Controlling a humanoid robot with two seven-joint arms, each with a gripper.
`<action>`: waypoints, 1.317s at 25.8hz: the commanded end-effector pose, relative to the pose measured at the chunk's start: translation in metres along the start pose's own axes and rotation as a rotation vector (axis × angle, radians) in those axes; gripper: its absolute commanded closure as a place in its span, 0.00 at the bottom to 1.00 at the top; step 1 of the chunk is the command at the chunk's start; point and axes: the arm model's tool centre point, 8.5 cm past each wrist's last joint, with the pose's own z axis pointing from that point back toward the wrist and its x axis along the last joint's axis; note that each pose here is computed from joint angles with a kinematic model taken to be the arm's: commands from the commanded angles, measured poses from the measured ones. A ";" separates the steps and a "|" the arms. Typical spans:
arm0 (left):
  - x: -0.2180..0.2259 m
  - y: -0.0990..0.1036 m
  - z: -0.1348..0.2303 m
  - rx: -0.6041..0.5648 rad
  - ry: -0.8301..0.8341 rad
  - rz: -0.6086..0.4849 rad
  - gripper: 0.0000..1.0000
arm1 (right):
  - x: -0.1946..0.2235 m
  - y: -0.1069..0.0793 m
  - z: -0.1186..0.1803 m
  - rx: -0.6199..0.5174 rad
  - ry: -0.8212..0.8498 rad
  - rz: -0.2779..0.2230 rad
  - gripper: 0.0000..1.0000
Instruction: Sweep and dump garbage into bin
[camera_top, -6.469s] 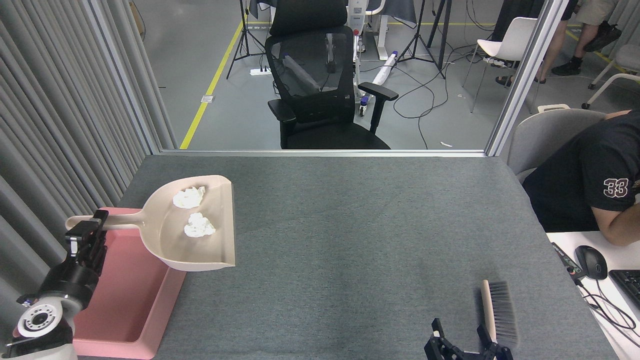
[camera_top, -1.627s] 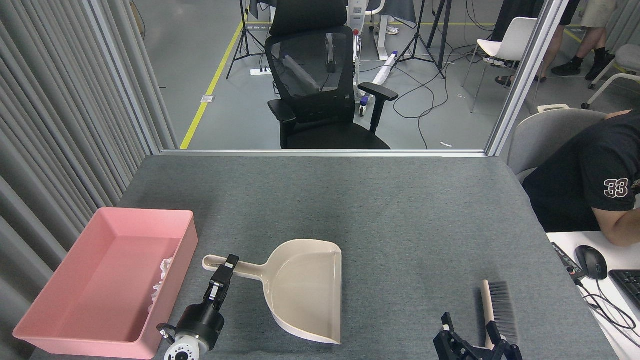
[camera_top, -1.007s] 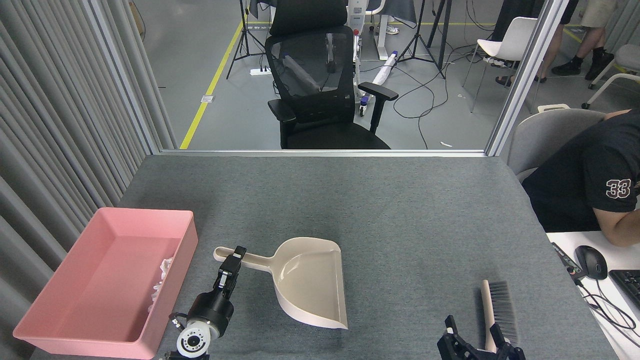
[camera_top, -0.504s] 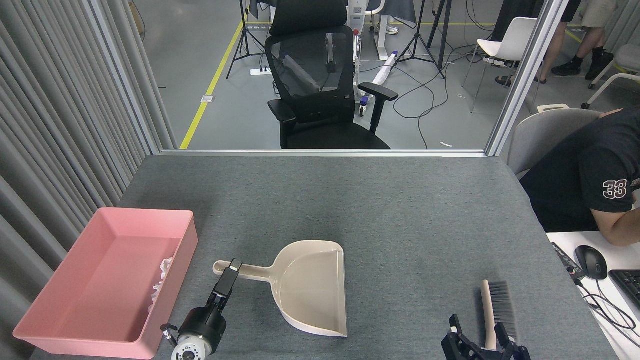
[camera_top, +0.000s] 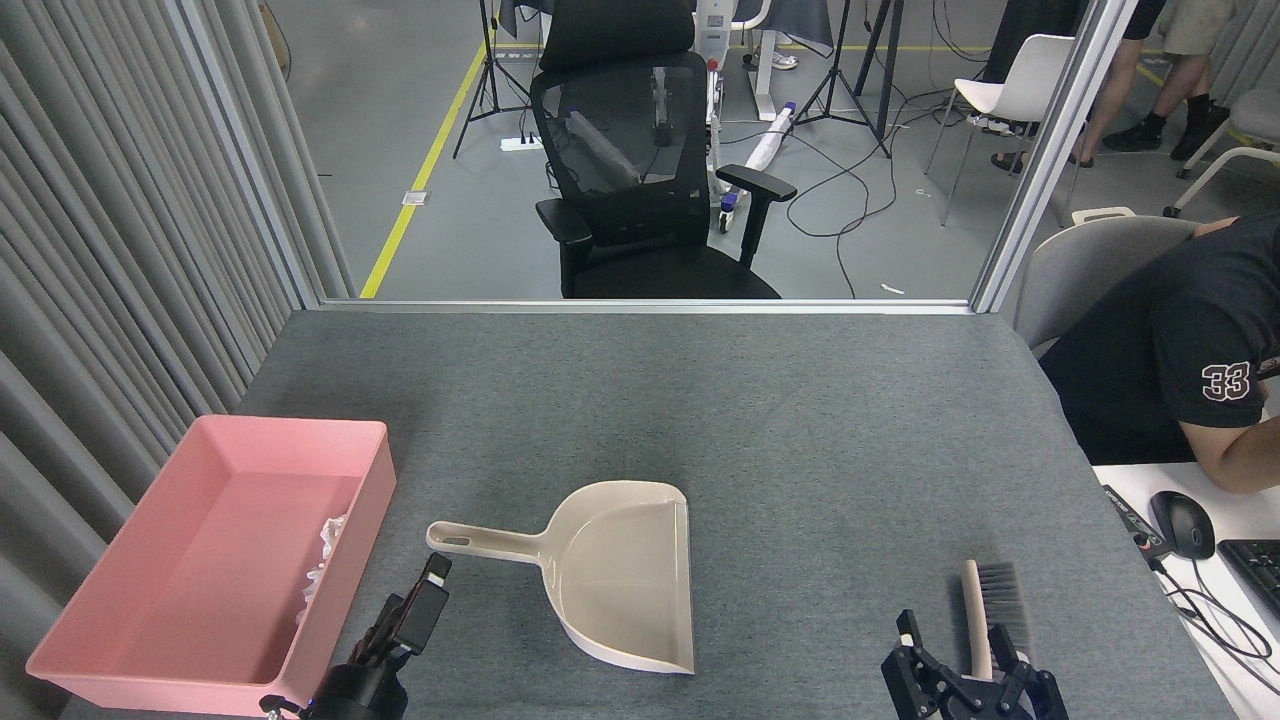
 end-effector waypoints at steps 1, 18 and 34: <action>0.008 0.005 0.013 0.011 -0.023 -0.068 0.01 | 0.003 -0.017 -0.017 -0.040 -0.012 0.028 0.02; 0.076 0.028 -0.025 0.058 -0.242 -0.632 0.01 | 0.033 -0.039 -0.053 -0.090 0.000 0.150 0.02; 0.084 0.026 -0.047 0.018 -0.183 -0.851 0.01 | 0.036 -0.049 -0.070 -0.134 0.073 0.116 0.02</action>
